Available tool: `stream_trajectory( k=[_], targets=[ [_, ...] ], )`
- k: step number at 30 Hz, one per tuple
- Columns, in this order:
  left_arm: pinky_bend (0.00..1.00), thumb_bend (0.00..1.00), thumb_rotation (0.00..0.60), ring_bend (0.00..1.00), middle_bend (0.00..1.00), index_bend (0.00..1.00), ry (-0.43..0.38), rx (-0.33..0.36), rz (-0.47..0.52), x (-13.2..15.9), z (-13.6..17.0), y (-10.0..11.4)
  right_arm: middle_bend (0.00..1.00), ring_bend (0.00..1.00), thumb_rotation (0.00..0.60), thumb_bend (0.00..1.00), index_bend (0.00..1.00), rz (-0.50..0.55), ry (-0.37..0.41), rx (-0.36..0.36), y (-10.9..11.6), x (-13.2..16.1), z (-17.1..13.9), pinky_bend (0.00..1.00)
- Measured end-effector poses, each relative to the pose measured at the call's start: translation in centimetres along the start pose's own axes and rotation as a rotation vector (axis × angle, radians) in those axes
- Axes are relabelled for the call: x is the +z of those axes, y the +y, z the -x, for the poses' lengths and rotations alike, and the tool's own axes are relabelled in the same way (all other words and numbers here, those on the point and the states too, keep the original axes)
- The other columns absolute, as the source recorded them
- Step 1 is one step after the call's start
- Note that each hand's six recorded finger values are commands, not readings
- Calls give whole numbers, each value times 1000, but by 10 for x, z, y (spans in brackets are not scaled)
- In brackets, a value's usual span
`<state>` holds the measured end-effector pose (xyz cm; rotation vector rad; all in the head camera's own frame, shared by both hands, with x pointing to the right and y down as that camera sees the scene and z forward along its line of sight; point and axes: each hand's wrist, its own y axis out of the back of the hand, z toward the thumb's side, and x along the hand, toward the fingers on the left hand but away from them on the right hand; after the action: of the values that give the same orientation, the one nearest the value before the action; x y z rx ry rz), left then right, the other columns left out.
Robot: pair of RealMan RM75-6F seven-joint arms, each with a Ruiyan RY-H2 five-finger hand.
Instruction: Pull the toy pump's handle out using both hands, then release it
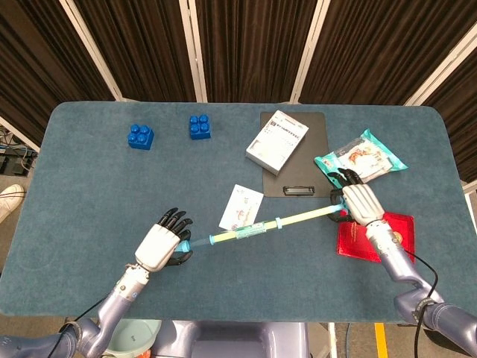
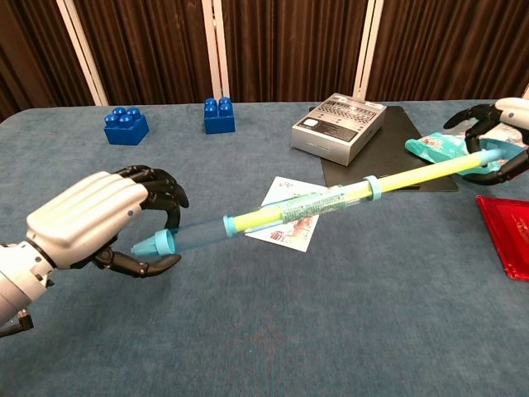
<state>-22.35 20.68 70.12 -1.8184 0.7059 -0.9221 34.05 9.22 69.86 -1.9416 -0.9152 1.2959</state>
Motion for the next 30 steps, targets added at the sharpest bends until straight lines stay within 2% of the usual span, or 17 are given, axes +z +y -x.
stream_trajectory(
  k=[12,30],
  targets=[
    [146,331,600,158,277,594,5,51,16,-10,14,17,172,0,600,296,799,-21,-105,-44,27,-26,20,0],
    [146,331,600,158,278,595,17,74,17,-20,18,24,176,0,600,287,800,-81,-230,-96,55,-64,33,0]
  ],
)
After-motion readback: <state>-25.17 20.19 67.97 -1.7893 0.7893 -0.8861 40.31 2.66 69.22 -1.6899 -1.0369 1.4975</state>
